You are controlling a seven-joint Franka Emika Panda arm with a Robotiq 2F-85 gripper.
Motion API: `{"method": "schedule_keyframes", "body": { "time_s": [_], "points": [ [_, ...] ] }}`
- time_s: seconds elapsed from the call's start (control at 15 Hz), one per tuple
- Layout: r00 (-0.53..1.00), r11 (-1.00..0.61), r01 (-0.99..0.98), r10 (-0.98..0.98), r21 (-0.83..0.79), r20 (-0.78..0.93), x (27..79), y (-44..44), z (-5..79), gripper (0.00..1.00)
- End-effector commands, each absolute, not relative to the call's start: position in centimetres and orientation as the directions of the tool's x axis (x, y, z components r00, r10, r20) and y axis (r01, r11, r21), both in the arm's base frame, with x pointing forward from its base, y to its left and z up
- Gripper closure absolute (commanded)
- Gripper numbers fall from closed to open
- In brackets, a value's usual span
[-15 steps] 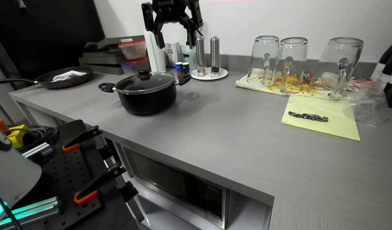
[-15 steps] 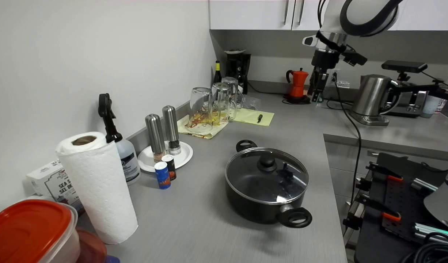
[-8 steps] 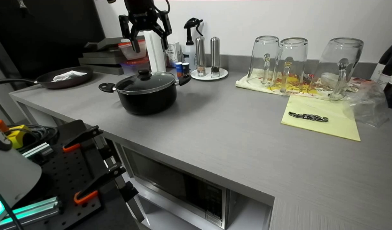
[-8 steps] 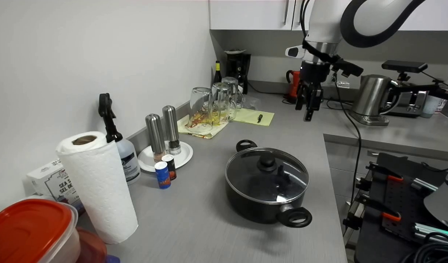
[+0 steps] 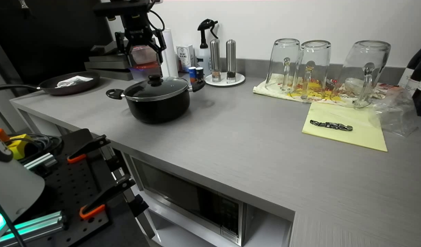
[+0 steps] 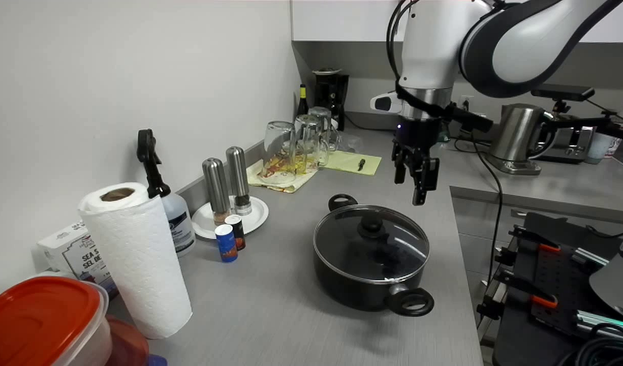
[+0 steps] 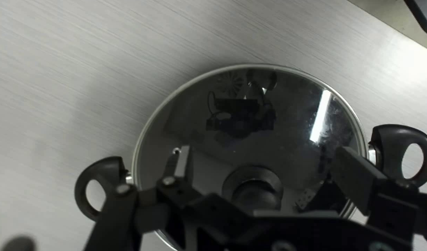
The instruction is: Place the pot's lid on the counter
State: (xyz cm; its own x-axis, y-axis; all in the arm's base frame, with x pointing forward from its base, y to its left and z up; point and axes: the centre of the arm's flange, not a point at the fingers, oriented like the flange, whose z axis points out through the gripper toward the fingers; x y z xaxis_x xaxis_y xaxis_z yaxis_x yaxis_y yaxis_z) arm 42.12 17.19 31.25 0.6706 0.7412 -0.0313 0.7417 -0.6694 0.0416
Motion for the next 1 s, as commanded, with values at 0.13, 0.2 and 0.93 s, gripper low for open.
{"method": "schedule_keyframes", "body": {
  "time_s": [0.13,0.2,0.93],
  "points": [
    [0.619,-0.618,0.786,0.783,0.035,-0.064,45.1,21.9,28.3,0.00],
    [0.609,-0.609,0.793,0.790,0.030,-0.069,45.3,22.5,27.8,0.00],
    [0.578,-0.580,0.815,0.811,0.003,-0.088,48.0,24.6,24.6,0.25]
  ]
}}
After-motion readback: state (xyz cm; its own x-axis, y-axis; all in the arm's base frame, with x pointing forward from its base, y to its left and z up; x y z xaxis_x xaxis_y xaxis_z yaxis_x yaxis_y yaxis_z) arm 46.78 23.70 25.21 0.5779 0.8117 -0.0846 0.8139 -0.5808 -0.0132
